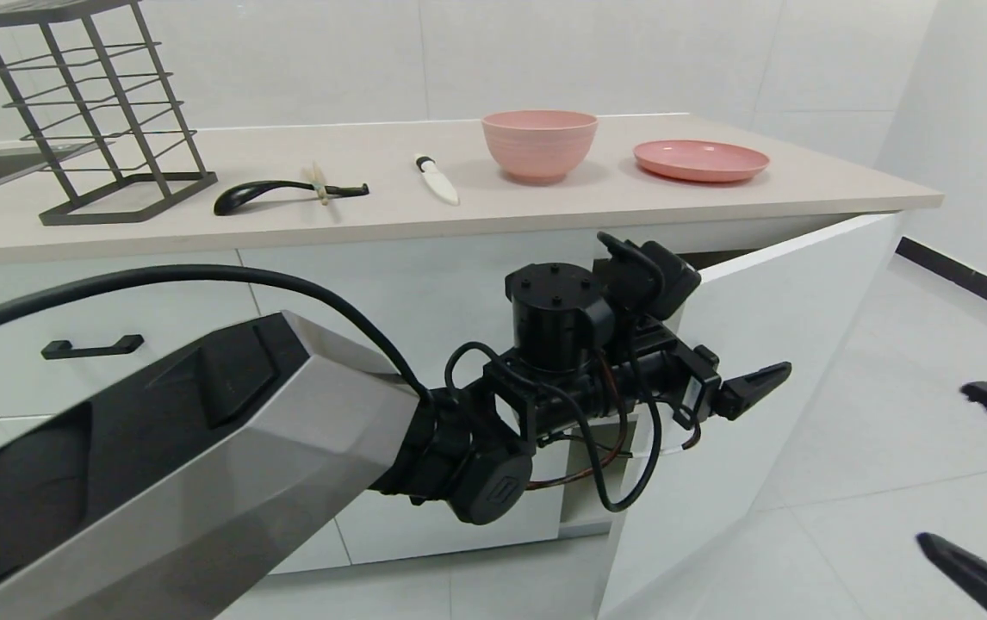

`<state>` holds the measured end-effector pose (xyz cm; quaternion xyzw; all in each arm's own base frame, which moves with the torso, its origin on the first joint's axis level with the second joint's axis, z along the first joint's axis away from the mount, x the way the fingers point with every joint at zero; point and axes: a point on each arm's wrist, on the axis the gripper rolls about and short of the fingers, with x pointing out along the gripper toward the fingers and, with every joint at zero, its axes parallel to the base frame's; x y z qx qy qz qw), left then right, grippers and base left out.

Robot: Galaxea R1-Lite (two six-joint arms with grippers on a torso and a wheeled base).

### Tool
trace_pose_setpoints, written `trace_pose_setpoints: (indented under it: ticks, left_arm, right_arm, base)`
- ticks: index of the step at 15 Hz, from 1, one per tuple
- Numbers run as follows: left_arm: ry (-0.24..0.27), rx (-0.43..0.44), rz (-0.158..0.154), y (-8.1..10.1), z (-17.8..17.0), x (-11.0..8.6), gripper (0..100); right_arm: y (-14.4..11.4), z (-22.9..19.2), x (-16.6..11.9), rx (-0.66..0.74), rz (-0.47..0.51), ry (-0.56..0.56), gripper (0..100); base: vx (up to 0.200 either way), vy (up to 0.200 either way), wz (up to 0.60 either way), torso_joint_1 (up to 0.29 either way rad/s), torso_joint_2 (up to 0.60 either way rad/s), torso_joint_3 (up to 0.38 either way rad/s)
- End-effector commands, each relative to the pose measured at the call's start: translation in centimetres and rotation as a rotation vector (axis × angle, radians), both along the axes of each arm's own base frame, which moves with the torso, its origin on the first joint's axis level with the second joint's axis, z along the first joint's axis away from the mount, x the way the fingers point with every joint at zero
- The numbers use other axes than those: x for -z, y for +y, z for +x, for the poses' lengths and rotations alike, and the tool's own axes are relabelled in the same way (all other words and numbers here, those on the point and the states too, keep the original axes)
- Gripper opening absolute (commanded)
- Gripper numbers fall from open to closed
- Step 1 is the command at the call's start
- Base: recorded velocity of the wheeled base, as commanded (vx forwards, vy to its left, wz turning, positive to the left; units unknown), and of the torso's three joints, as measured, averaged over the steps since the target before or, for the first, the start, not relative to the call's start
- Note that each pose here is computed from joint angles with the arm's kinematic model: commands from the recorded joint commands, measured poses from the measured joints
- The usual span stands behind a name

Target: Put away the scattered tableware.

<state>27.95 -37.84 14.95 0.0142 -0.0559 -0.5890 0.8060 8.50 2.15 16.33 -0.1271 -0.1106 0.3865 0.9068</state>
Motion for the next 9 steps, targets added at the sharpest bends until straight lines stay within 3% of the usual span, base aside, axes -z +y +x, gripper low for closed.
trace_pose_setpoints:
  ticks: [1,3,9]
  left_arm:
    - [0.01,0.026,0.014,-0.9,-0.8,0.9,100]
    - [0.009,0.059,0.014,-2.0,-2.0,1.4,100]
    - [0.022,0.159,0.029,-4.8,-5.6,3.3,100]
  right_arm:
    - [-0.5,-4.7,-3.6,0.061,0.026,-0.302,100]
    - [-0.6,-5.8,-5.7,0.102,0.047,-0.417,100]
    - [-0.7,-6.3,-8.1,0.127,0.061,-0.506,100]
  base:
    - [0.0,0.0,0.0,0.0,0.0,0.0]
    - [0.0,0.0,0.0,0.0,0.0,0.0]
    - [0.0,0.0,0.0,0.0,0.0,0.0]
